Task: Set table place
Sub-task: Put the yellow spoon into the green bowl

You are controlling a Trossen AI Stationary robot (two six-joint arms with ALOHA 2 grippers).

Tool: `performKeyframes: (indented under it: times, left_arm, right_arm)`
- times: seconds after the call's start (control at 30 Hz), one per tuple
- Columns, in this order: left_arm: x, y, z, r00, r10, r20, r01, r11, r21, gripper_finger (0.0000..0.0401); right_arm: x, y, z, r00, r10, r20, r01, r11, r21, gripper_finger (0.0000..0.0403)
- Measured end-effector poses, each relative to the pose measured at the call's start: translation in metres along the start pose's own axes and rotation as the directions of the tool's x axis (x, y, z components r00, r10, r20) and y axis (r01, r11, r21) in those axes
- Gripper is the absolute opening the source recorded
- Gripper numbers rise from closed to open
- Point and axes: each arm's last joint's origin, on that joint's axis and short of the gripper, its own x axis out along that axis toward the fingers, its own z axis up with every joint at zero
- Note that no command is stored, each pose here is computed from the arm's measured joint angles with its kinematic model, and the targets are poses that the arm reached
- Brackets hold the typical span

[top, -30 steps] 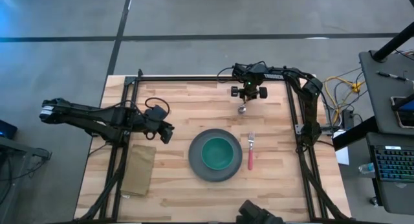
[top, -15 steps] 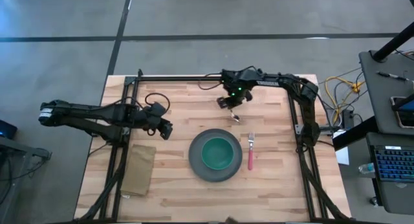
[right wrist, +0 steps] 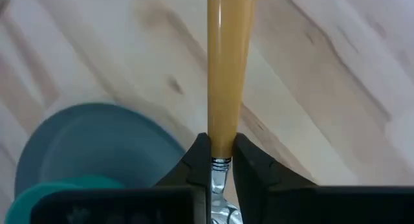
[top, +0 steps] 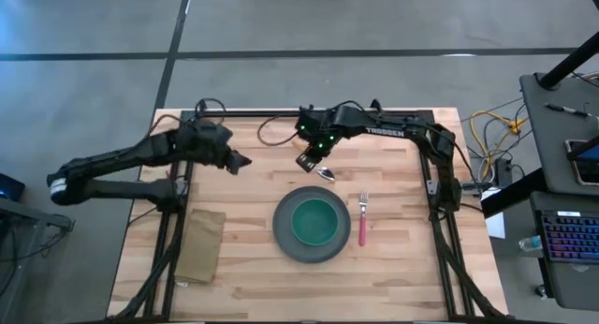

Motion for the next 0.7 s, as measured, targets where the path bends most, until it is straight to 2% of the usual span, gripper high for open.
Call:
performKeyframes:
  times: [0.1,0.2,0.3,0.4,0.53,0.7]
  left_arm:
    - [0.004,0.01,0.009,0.998,-0.041,-0.045,0.038,0.998,-0.059,0.0077]
    - [0.013,0.011,0.019,0.99,-0.128,-0.057,0.124,0.989,-0.08,0.0091]
    - [0.024,0.011,0.028,0.98,-0.191,-0.06,0.183,0.977,-0.113,0.0114]
    - [0.034,0.011,0.034,0.966,-0.249,-0.072,0.235,0.959,-0.155,0.0139]
    - [0.043,0.012,0.04,0.958,-0.276,-0.077,0.258,0.947,-0.19,0.0168]
    - [0.05,0.014,0.044,0.945,-0.314,-0.095,0.29,0.935,-0.206,0.0178]
  right_arm:
    - [-0.014,0.021,0.001,0.998,-0.02,0.055,0.025,0.996,-0.089,0.0029]
    - [-0.027,0.039,0.004,0.994,-0.001,0.111,0.018,0.987,-0.158,0.0029]
    - [-0.036,0.051,0.005,0.988,-0.008,0.156,0.037,0.982,-0.185,0.0029]
    - [-0.04,0.057,0.003,0.986,-0.025,0.165,0.057,0.98,-0.191,0.0029]
    - [-0.039,0.059,-0.004,0.99,-0.058,0.125,0.083,0.975,-0.206,0.0029]
    - [-0.037,0.066,-0.009,0.988,-0.083,0.127,0.113,0.961,-0.251,0.0029]
